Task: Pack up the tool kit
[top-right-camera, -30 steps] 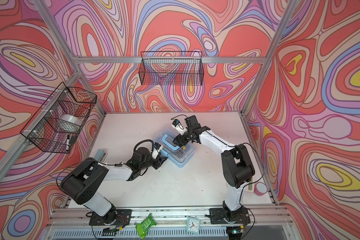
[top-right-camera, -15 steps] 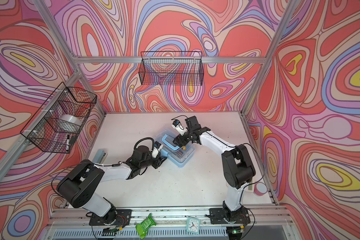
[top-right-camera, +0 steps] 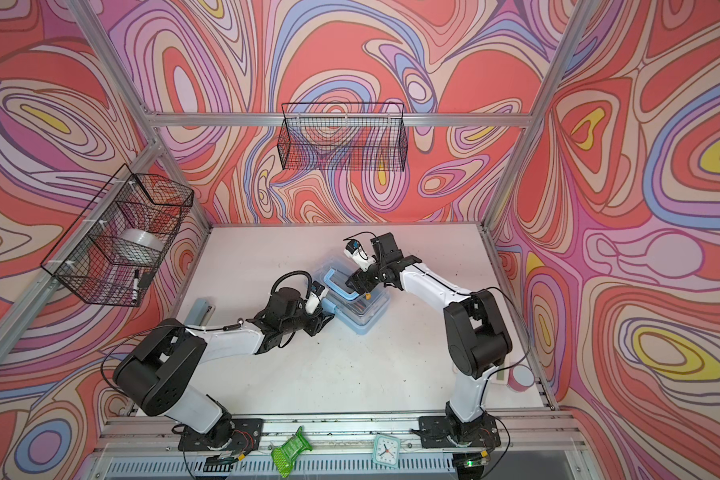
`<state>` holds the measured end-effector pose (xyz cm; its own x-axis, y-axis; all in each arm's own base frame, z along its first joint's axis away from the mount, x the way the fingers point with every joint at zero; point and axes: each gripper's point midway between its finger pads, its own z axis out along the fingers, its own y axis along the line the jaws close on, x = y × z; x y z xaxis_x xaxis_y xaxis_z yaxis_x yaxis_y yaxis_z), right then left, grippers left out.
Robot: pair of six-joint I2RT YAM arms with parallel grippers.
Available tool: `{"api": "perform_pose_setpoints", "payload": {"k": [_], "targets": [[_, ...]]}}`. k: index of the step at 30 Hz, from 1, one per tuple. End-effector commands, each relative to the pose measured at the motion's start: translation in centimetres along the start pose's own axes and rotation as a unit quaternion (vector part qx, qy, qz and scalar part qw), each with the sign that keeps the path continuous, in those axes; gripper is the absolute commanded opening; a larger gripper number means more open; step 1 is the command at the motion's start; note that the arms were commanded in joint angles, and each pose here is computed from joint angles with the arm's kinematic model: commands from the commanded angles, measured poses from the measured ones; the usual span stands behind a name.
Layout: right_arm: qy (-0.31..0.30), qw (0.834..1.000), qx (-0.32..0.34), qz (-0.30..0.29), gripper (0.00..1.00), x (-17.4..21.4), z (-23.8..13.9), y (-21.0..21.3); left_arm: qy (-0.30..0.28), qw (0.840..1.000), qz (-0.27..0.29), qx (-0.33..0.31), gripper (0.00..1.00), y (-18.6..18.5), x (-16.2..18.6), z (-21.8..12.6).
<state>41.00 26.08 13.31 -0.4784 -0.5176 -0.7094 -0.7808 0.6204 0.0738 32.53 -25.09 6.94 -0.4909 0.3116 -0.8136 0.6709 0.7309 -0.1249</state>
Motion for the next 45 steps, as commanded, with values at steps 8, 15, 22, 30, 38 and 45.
{"api": "perform_pose_setpoints", "payload": {"k": [8,15,22,30,38,45], "targets": [[0.081,0.996,-0.035,0.012,0.71,5.6,0.9,1.9,-0.071,0.997,0.026,0.007,0.34,-0.3,-5.9,-0.6],[0.08,0.996,-0.034,0.012,0.71,5.8,0.7,2.1,-0.065,0.997,0.032,0.003,0.34,-0.1,-6.0,-0.2],[0.084,0.996,-0.035,0.012,0.71,6.2,0.5,2.2,-0.071,0.997,0.034,0.003,0.33,0.0,-6.1,0.4],[0.09,0.995,-0.049,0.008,0.7,6.7,0.5,2.7,-0.075,0.996,0.042,0.002,0.32,0.2,-6.6,0.8],[0.103,0.993,-0.06,0.01,0.68,7.6,0.7,3.1,-0.084,0.996,0.042,0.002,0.32,0.3,-6.6,1.1],[0.108,0.992,-0.066,0.008,0.67,7.9,0.7,3.3,-0.092,0.995,0.043,0.006,0.32,0.5,-6.7,1.6]]}}
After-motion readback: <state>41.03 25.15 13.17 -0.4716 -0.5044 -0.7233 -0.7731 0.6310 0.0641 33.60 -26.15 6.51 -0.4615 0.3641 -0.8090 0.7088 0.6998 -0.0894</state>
